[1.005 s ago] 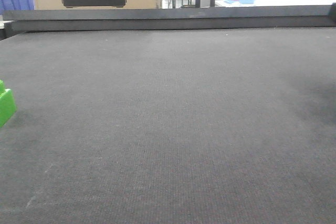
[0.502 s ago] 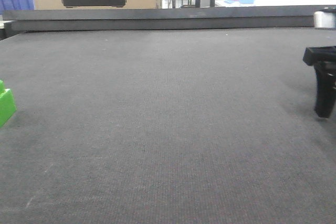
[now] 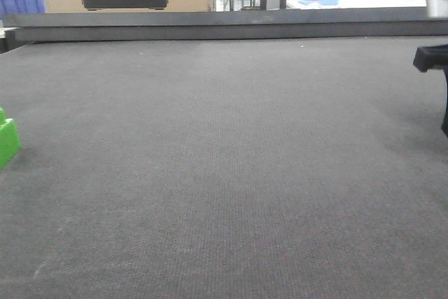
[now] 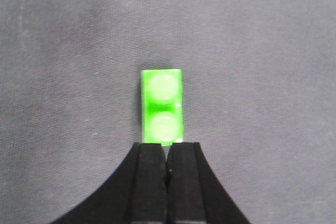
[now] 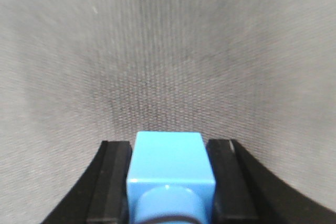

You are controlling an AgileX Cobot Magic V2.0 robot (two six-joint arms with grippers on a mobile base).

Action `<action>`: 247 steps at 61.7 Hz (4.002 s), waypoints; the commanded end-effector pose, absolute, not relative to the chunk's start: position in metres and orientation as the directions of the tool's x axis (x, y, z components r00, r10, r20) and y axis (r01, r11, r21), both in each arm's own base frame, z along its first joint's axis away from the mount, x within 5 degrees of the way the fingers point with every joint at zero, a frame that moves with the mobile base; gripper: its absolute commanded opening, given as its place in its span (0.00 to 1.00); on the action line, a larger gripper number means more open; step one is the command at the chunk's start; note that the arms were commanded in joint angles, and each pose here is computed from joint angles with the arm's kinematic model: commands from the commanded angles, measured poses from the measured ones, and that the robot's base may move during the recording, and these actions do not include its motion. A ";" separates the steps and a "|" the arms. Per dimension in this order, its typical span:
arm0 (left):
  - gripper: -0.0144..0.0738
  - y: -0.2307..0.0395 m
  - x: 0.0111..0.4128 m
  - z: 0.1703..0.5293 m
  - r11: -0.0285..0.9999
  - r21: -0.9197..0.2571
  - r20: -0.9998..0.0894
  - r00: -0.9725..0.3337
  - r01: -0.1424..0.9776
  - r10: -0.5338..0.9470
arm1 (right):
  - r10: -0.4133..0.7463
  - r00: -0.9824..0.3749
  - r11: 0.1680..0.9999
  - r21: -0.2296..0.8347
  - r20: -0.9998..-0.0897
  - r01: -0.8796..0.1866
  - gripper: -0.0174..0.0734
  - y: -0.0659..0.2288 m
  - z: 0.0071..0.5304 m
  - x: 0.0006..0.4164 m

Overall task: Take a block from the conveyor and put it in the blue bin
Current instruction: 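Close left gripper on green block and right gripper on blue block, then lift both held blocks up off the conveyor belt, then drive the base along the conveyor while holding both blocks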

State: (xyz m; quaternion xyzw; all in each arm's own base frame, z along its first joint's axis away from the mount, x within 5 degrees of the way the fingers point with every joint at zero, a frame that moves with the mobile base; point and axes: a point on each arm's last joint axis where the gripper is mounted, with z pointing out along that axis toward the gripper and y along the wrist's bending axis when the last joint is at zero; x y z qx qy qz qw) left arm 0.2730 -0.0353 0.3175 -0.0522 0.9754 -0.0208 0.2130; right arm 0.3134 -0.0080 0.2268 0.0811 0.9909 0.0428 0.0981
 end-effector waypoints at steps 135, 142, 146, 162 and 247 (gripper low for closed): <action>0.04 -0.029 0.178 0.318 0.991 -0.070 -0.922 -0.388 0.114 -0.021 | 0.090 -0.441 0.993 0.113 -0.893 -0.026 0.01 0.012 0.275 0.173; 0.04 -0.023 0.153 0.334 0.992 -0.029 -0.958 -0.286 0.121 0.007 | 0.091 -0.405 0.993 0.115 -0.910 -0.035 0.01 0.012 0.285 0.156; 0.04 -0.020 0.138 0.344 0.992 -0.017 -0.976 -0.219 0.122 0.011 | 0.094 -0.349 0.992 0.116 -0.932 -0.042 0.01 0.011 0.294 0.146; 0.04 -0.011 0.087 0.370 0.992 -0.023 -1.000 -0.002 0.126 -0.023 | 0.112 -0.074 0.991 0.117 -0.991 -0.070 0.01 0.008 0.328 0.104; 0.04 -0.006 0.065 0.374 0.992 -0.027 -0.998 0.049 0.121 -0.034 | 0.126 0.158 0.989 0.113 -0.979 -0.093 0.01 0.005 0.347 0.062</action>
